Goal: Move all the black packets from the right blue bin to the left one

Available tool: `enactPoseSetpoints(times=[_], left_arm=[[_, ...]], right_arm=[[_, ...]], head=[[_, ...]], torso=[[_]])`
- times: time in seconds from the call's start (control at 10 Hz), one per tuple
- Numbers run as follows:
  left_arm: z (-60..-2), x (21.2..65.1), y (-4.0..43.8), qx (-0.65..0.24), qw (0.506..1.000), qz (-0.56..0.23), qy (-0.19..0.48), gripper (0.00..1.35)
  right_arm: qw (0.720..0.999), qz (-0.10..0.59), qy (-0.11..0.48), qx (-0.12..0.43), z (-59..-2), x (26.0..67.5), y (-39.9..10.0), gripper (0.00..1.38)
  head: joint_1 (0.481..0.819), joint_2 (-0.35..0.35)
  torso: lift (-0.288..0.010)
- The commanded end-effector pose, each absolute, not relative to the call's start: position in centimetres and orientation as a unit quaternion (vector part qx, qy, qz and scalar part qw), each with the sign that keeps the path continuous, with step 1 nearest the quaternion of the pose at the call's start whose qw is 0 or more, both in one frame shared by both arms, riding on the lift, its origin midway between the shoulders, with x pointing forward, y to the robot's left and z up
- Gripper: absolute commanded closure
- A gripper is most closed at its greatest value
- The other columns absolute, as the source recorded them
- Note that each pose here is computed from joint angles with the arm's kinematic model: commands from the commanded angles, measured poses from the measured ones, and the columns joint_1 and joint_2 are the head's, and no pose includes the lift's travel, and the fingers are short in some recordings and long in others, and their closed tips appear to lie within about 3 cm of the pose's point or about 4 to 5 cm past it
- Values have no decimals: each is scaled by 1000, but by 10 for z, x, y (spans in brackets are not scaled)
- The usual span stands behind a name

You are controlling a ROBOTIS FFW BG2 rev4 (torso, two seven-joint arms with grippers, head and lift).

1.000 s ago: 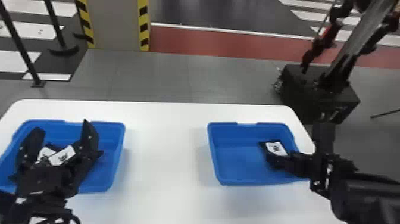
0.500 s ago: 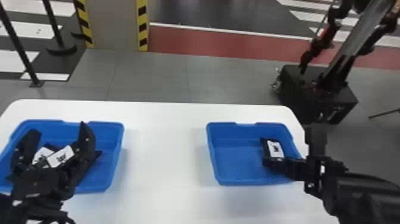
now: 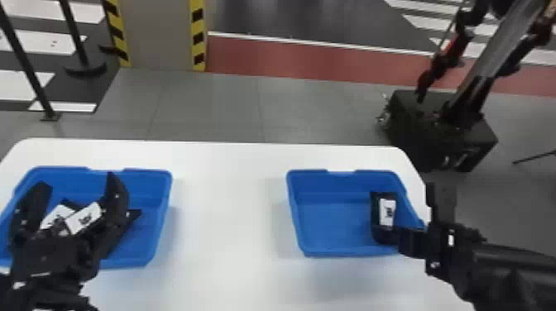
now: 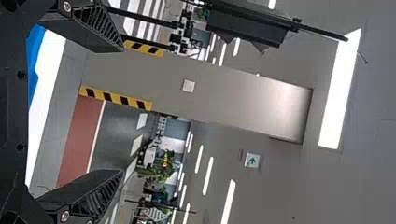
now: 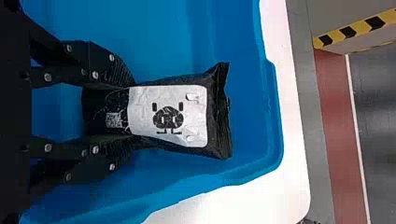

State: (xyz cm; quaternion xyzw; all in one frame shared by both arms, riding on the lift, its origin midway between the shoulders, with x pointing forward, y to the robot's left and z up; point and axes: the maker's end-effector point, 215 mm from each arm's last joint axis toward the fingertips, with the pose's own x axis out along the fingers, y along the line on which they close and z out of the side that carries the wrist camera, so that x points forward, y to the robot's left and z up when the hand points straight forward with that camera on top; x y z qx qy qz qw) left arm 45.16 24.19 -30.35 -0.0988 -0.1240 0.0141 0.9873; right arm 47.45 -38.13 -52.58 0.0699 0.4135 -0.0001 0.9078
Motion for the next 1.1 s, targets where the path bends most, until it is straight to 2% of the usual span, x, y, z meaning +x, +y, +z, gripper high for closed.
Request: enactPoseSetpoints(times=[0.0,0.3,0.6,0.8,1.0], left_arm=[[-305,451,243,-100,987,16,-123,98],[-305,451,245,-103,987,18,-123,98],[-306,459,236,-147,982,7,-115,98],[-305,470,217,-151,984,-27,-89,98],[-303,474,209,-156,983,-39,-84,98]], right_arm=[[915,12,398,71,-513,471,-370,1188],[944,41,323,49,-444,477,-343,1188],[970,139,199,28,-340,526,-283,1188],[959,255,120,7,-283,569,-220,1188],[934,343,97,10,-265,589,-166,1188]], head=[[695,-167],[695,-138],[695,-87],[695,-47],[695,12]], torso=[[-110],[-110],[-110],[-110],[-110]])
